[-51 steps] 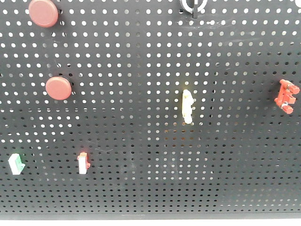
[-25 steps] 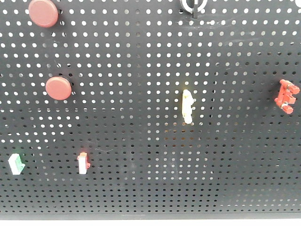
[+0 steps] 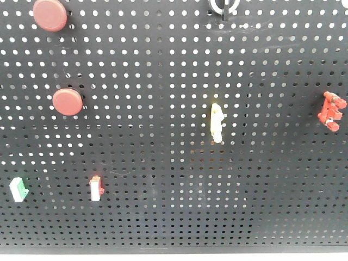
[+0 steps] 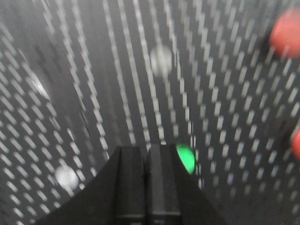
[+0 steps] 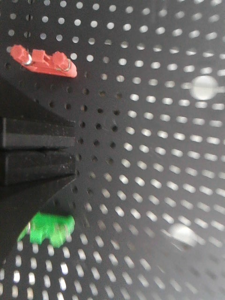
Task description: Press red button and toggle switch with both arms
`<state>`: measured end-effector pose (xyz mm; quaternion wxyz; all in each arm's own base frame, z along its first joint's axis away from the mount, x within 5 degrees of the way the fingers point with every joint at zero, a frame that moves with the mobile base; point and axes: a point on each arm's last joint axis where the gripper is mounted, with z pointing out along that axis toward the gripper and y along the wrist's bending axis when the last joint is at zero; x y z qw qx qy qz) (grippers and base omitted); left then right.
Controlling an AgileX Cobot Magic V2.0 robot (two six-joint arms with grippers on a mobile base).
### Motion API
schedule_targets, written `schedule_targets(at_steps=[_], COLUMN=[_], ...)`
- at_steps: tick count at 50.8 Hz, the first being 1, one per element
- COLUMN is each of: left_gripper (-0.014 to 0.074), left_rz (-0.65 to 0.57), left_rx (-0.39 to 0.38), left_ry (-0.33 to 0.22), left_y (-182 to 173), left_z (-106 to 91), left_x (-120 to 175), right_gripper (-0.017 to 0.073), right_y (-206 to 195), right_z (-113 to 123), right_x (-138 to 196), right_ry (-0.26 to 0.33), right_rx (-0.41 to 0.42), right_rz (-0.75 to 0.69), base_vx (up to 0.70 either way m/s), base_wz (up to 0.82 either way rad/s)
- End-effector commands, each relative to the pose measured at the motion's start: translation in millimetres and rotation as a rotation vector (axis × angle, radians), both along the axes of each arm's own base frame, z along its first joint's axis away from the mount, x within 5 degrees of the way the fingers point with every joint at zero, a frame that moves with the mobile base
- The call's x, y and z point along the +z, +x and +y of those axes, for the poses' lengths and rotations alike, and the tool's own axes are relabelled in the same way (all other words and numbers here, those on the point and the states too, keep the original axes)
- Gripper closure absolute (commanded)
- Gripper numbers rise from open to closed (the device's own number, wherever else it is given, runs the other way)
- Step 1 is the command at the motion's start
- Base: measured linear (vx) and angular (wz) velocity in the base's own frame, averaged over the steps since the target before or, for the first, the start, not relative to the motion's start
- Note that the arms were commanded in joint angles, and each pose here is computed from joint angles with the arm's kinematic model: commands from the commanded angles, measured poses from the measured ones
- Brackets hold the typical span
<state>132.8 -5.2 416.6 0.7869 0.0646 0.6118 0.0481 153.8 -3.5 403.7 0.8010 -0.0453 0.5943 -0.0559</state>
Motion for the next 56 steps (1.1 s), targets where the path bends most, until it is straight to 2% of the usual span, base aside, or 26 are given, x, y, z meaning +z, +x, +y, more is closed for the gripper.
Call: schedule_targets(at_steps=[1,5,13,20,27,37,56], left_gripper=[0.0591,0.0591,0.0591,0.0591,0.0591,0.0591,0.0591], left_rz=[-0.16,-0.215,-0.158,-0.192,-0.223,-0.206,-0.103], left_rx=[-0.067,-0.128,-0.254,-0.351,-0.407,-0.424,-0.408], left_ry=[-0.015,-0.006,0.02,0.01,-0.007,-0.033,-0.014], left_y=[8,14,32,42,48,60,104], left_z=[-7.2,-16.2,-41.5,-63.1,-77.3,-86.0,-104.0], left_x=[18,24,38,62,84,97,92], right_gripper=[0.0559,0.0559,0.0559,0.0559,0.0559,0.0559,0.0559], right_y=[1,3,6,8,8,8,8], right_z=[3,5,7,9,10,10,10], right_x=[18,17,16,14,13,13,13], right_ry=[-0.018,-0.023,0.009,-0.026,-0.055,-0.056,-0.056], right_rx=[0.038,0.051,0.097,0.11,0.111,0.111,0.111], right_rz=[-0.127,-0.131,-0.129,-0.11,-0.101,-0.101,-0.101], base_vx=[0.0,0.0,0.0,0.0,0.0,0.0,0.0], base_wz=[0.0,0.0,0.0,0.0,0.0,0.0,0.0])
